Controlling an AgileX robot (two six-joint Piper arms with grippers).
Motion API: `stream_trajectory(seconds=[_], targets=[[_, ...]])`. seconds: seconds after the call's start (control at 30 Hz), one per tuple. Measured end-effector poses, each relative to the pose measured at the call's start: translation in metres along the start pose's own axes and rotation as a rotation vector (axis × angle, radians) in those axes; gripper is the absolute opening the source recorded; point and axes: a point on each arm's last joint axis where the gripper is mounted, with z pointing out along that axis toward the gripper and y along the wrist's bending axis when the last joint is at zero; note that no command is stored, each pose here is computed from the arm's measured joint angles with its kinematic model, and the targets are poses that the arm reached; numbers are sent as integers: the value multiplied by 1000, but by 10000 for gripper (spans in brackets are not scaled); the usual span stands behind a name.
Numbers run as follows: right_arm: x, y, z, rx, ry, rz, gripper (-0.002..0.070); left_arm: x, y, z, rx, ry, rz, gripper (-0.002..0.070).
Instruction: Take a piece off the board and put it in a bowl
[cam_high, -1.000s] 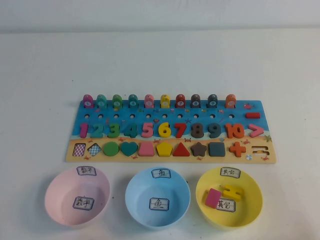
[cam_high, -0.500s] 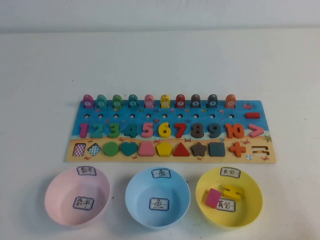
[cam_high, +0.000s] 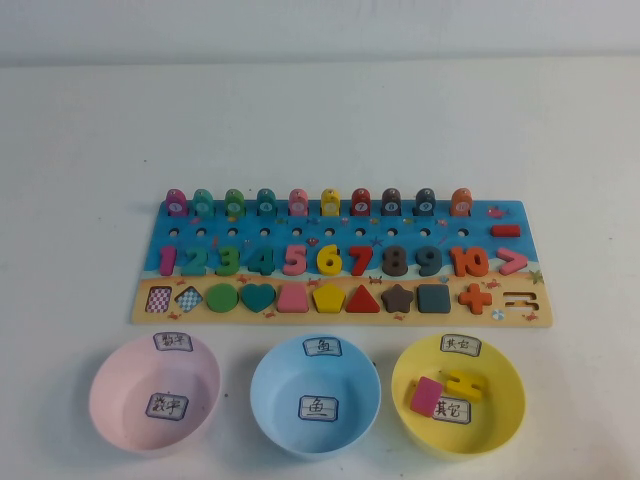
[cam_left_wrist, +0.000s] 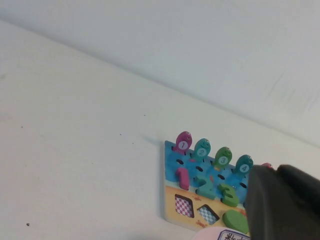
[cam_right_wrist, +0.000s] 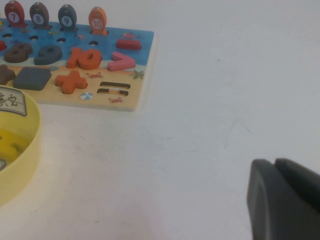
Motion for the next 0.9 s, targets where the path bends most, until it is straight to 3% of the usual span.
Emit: stream_trajectory(seconds=[0.23, 0.4, 0.67, 0.9], targets=[[0, 0, 0, 0, 0, 0, -17, -16, -11, 0, 16, 46, -68, -5], [0, 0, 0, 0, 0, 0, -17, -47, -31, 17, -6, 220, -59, -5], [0, 0, 0, 0, 0, 0, -17, -93, -54, 75, -60, 548, 136, -5], [0, 0, 0, 0, 0, 0, -17, -111, -60, 145, -84, 803, 261, -5]])
